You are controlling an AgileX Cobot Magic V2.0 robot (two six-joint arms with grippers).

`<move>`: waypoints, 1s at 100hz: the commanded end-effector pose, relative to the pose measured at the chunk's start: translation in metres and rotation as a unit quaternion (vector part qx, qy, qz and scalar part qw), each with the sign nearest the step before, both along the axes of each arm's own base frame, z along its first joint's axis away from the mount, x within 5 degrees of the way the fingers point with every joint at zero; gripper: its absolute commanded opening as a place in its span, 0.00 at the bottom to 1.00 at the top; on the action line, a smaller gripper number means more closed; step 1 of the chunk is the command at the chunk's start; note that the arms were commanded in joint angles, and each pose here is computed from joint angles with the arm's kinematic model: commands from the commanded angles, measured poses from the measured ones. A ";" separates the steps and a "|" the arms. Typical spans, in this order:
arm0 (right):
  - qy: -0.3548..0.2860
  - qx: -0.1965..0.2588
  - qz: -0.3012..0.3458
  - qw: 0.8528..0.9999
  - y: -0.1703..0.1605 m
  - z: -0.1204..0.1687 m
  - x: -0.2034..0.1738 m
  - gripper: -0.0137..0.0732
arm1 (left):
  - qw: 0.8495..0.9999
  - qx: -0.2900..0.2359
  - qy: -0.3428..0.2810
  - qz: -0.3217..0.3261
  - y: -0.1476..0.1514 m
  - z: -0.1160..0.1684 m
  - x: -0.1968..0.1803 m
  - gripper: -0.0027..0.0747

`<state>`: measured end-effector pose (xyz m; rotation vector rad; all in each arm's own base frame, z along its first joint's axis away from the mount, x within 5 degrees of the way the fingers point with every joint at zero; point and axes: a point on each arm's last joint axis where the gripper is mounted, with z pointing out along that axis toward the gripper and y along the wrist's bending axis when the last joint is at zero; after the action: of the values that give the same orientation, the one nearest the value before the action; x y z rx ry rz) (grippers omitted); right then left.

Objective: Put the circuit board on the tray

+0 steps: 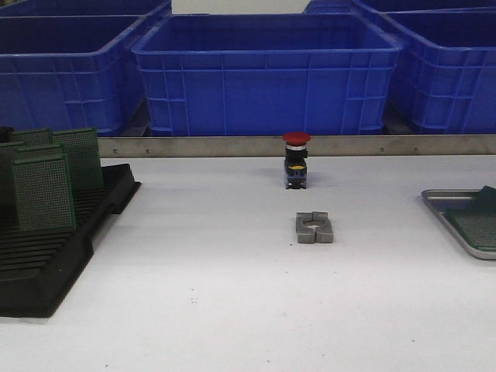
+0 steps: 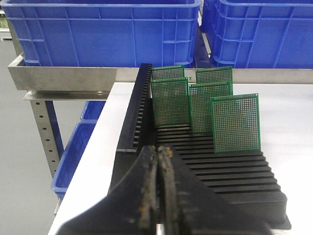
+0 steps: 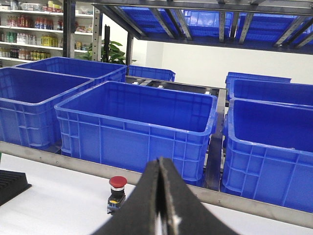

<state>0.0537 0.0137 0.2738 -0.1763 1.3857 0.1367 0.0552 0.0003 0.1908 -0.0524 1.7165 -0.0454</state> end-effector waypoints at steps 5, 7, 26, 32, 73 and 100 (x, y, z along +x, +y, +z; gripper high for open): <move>-0.008 0.002 0.000 1.000 0.000 0.008 -0.001 0.09 | 0.999 -0.003 -0.042 -0.002 0.000 0.002 0.000 0.01; -0.008 0.002 0.000 1.000 0.000 0.008 -0.001 0.09 | 0.999 -0.003 -0.042 -0.002 0.000 0.002 0.000 0.01; -0.008 0.002 0.000 1.000 0.000 0.008 -0.001 0.09 | 0.999 -0.003 -0.042 -0.002 0.000 0.002 0.000 0.01; -0.008 0.002 0.000 1.000 0.000 0.008 -0.001 0.09 | 0.999 -0.003 -0.042 -0.002 0.000 0.002 0.000 0.01; -0.019 0.010 -0.114 0.993 -0.020 0.010 0.001 0.09 | 0.999 -0.003 -0.042 -0.002 0.000 0.002 0.000 0.01; -0.010 -0.033 -0.156 0.987 -0.020 -0.001 0.003 0.09 | 0.999 -0.003 -0.042 -0.002 0.000 0.002 0.000 0.01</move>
<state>0.0553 -0.0058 0.2737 -0.0457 1.3677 -0.1647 0.0552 0.0003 0.1908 -0.0524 1.7165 -0.0454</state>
